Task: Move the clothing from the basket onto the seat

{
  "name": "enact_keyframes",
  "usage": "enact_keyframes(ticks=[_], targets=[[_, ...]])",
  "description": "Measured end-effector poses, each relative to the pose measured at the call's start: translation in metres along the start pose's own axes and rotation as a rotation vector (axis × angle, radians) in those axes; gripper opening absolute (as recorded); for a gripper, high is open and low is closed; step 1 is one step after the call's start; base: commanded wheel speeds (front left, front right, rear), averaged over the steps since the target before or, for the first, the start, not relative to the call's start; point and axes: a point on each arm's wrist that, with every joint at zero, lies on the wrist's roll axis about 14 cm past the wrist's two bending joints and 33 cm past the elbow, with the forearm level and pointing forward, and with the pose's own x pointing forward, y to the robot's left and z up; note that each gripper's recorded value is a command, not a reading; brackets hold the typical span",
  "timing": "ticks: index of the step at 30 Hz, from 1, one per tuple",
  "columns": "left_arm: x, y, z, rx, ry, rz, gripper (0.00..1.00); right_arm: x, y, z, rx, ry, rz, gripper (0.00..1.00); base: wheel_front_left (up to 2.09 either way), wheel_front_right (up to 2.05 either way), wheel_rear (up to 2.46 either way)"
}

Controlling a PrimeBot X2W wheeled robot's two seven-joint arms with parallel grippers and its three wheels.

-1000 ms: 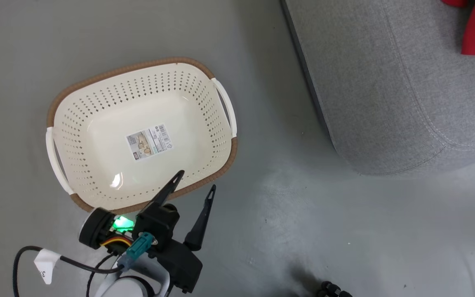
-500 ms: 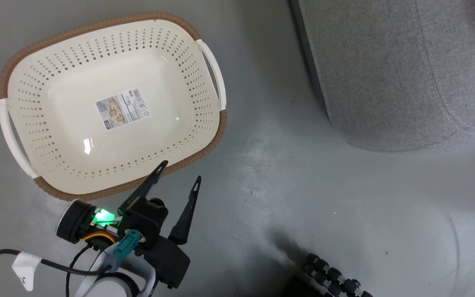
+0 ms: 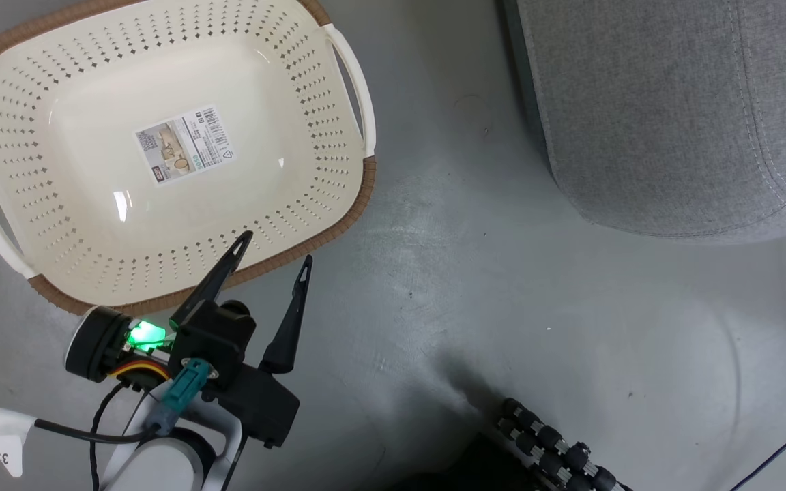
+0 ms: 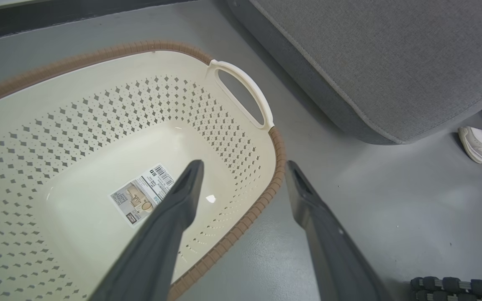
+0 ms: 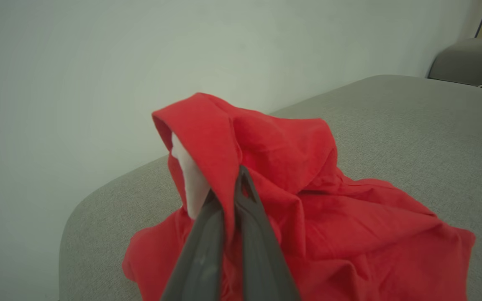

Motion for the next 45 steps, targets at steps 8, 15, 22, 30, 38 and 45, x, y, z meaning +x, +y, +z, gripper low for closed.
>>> enact_keyframes(ticks=[8, 15, 22, 30, 38, 45], targets=[[0.001, -0.003, 0.018, 0.001, -0.052, 0.013, 1.00, -0.006, -0.002, 0.012, -0.026, -0.011, 0.014, 1.00, 0.00, 0.00, 0.00], [0.001, -0.009, 0.042, -0.011, -0.127, 0.027, 1.00, -0.025, -0.003, 0.017, -0.068, -0.015, 0.055, 1.00, 0.00, 0.00, 0.00], [-0.004, -0.018, 0.061, -0.043, -0.190, 0.050, 1.00, -0.058, 0.006, 0.007, -0.082, 0.005, 0.132, 1.00, 0.00, 0.00, 0.00], [-0.016, -0.024, 0.084, -0.069, -0.262, 0.085, 1.00, -0.094, 0.018, 0.009, -0.064, -0.011, 0.212, 1.00, 0.00, 0.00, 0.00], [-0.039, -0.022, 0.100, -0.084, -0.325, 0.161, 1.00, -0.134, 0.034, -0.003, -0.022, 0.006, 0.290, 1.00, 0.00, 0.00, 0.00], [-0.071, 0.001, 0.105, -0.107, -0.370, 0.283, 1.00, -0.161, 0.053, -0.025, 0.050, 0.051, 0.336, 1.00, 0.00, 0.00, 0.00]])
